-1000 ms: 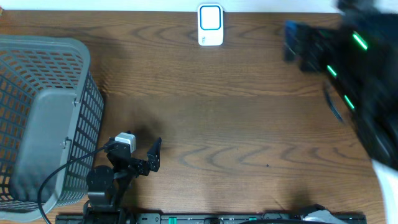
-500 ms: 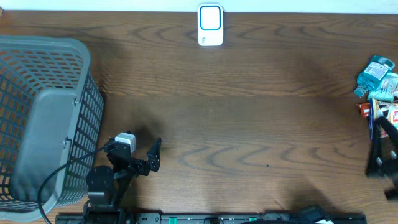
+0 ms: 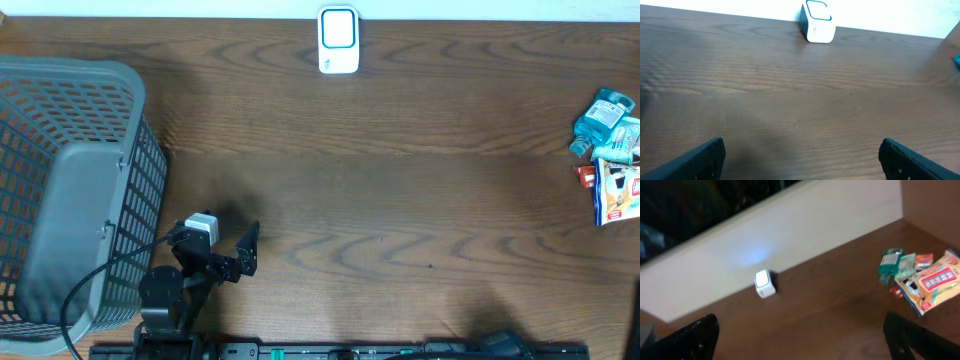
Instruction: Scan the item barcode
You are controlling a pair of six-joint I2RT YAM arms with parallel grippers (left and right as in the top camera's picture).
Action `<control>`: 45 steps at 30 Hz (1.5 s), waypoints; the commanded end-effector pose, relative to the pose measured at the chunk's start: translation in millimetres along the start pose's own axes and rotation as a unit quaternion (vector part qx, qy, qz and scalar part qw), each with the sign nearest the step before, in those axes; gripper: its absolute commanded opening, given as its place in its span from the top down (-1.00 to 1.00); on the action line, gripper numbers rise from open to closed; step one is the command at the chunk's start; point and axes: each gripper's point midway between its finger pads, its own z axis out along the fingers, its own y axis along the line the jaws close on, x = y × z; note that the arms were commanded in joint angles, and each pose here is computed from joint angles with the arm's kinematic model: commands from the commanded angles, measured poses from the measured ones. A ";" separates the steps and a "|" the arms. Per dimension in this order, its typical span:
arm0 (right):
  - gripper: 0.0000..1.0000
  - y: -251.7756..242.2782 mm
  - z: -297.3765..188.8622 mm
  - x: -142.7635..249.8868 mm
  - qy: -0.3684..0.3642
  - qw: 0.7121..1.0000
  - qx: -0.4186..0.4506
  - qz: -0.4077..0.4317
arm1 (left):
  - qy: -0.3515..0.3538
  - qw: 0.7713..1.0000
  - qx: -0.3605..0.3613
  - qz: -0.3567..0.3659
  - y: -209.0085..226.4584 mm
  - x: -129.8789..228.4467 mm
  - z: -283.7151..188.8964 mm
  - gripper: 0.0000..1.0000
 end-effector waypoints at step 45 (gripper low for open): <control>-0.99 -28.9 99.6 50.1 -0.092 0.990 0.097 -0.048 | 0.020 1.000 0.002 -0.006 1.0 12.9 1.4 -0.96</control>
